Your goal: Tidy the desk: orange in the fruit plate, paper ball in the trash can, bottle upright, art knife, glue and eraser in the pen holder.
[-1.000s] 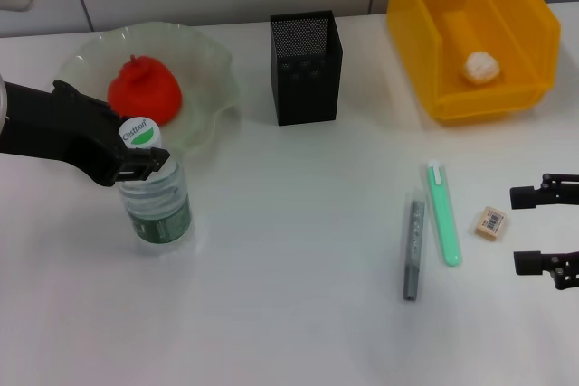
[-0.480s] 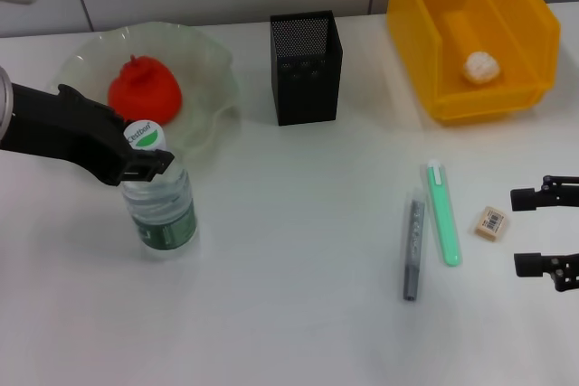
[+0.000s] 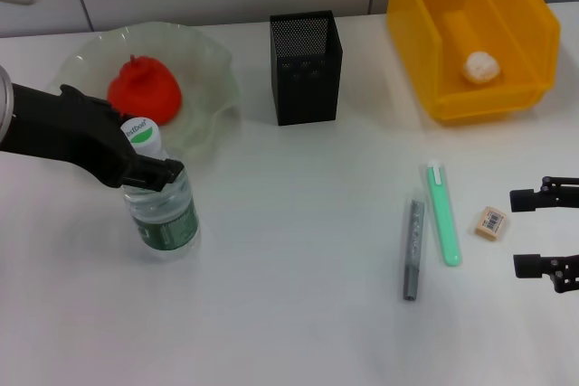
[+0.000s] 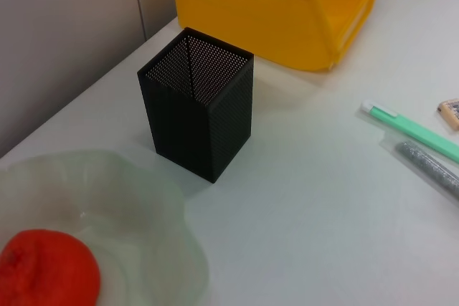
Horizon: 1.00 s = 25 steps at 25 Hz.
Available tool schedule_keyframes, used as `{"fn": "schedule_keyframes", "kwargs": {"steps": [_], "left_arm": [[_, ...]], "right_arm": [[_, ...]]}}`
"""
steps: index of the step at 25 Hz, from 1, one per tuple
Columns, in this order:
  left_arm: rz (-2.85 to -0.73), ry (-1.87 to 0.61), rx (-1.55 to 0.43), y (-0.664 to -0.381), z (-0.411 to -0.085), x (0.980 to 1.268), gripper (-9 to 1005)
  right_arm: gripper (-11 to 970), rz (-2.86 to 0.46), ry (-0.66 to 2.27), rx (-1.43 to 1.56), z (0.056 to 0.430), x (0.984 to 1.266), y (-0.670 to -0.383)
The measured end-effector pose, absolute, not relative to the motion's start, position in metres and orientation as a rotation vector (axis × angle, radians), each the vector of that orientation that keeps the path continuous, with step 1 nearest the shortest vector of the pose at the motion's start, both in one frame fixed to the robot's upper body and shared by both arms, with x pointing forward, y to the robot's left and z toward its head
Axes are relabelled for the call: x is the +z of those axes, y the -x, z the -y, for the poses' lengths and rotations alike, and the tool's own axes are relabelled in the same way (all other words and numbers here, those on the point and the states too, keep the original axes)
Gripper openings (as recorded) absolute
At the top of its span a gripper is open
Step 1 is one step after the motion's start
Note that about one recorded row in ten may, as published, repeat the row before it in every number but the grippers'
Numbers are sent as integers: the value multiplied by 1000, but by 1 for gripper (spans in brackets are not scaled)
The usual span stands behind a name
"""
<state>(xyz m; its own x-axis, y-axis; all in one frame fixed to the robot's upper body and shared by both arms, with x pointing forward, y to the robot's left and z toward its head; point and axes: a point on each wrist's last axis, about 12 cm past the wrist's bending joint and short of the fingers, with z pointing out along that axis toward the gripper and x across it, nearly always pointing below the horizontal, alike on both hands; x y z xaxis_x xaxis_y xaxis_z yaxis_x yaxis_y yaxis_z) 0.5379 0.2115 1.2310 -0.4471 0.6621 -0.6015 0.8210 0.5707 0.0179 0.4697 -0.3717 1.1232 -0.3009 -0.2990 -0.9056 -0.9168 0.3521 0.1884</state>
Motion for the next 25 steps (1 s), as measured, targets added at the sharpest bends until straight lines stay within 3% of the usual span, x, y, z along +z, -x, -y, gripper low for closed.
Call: {"fn": "schedule_keyframes", "kwargs": {"steps": [13, 18, 22, 25], "left_arm": [[-2222, -1116, -358, -540, -226, 1240, 805], [-2184, -1082, -386, -540, -237, 1245, 801], [-1955, -1089, -561, -522, -251, 1265, 800], [-1955, -1089, -561, -522, -251, 1265, 800]], "right_arm": [[821, -1795, 1071, 949, 372, 1123, -469], [820, -1791, 1068, 949, 372, 1124, -470], [820, -1790, 1065, 953, 372, 1125, -471], [819, -1789, 1057, 952, 373, 1127, -471]]}}
